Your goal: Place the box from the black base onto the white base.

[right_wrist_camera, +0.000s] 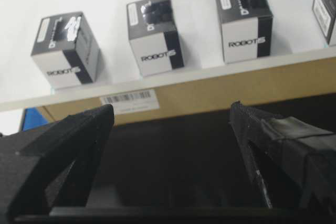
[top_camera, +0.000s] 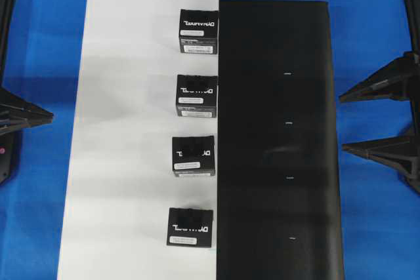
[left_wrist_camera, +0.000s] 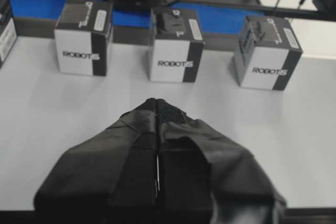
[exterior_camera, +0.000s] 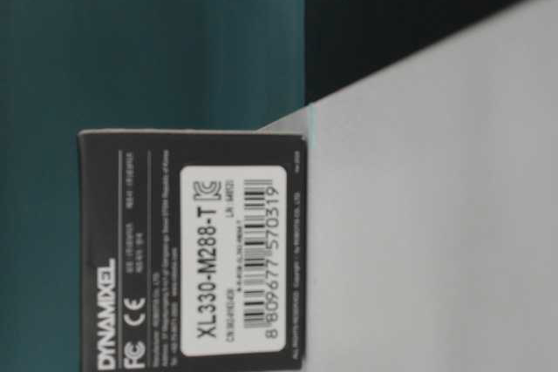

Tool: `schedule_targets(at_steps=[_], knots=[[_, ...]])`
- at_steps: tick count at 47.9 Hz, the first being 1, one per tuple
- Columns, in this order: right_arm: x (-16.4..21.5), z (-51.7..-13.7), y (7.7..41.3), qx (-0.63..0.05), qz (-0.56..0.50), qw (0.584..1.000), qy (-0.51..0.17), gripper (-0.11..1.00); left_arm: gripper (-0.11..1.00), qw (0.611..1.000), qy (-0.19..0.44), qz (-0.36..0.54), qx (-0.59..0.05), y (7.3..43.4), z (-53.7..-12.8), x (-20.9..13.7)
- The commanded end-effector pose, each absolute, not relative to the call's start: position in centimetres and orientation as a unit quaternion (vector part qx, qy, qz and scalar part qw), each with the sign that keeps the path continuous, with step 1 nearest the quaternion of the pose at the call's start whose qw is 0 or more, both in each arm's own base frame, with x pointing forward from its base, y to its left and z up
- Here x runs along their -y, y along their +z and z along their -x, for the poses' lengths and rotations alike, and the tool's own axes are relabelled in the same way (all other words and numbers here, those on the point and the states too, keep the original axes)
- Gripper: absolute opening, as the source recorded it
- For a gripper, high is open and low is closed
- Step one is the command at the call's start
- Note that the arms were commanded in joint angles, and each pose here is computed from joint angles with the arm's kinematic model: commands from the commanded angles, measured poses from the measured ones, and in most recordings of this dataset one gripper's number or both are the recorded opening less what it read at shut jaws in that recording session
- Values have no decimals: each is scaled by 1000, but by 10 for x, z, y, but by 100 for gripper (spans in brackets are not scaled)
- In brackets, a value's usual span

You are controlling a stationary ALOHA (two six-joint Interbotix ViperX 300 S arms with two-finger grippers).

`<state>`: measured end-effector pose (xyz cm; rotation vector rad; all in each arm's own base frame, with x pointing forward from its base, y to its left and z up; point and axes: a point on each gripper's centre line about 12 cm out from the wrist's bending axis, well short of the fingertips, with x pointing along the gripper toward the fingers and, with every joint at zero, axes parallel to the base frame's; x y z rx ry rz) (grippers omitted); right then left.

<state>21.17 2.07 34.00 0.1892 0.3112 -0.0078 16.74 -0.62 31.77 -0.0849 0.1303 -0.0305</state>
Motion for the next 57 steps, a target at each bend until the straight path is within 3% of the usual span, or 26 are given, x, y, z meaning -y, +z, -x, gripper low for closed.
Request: schedule_targets(at_steps=[1, 57], knots=[[-21, -213, 342, -152, -92, 984, -4, 99, -6, 997, -18, 42, -63, 321, -170, 7], [-19, -211, 336, -157, -94, 983, -8, 99, -6, 997, -19, 41, -65, 320, -170, 8]])
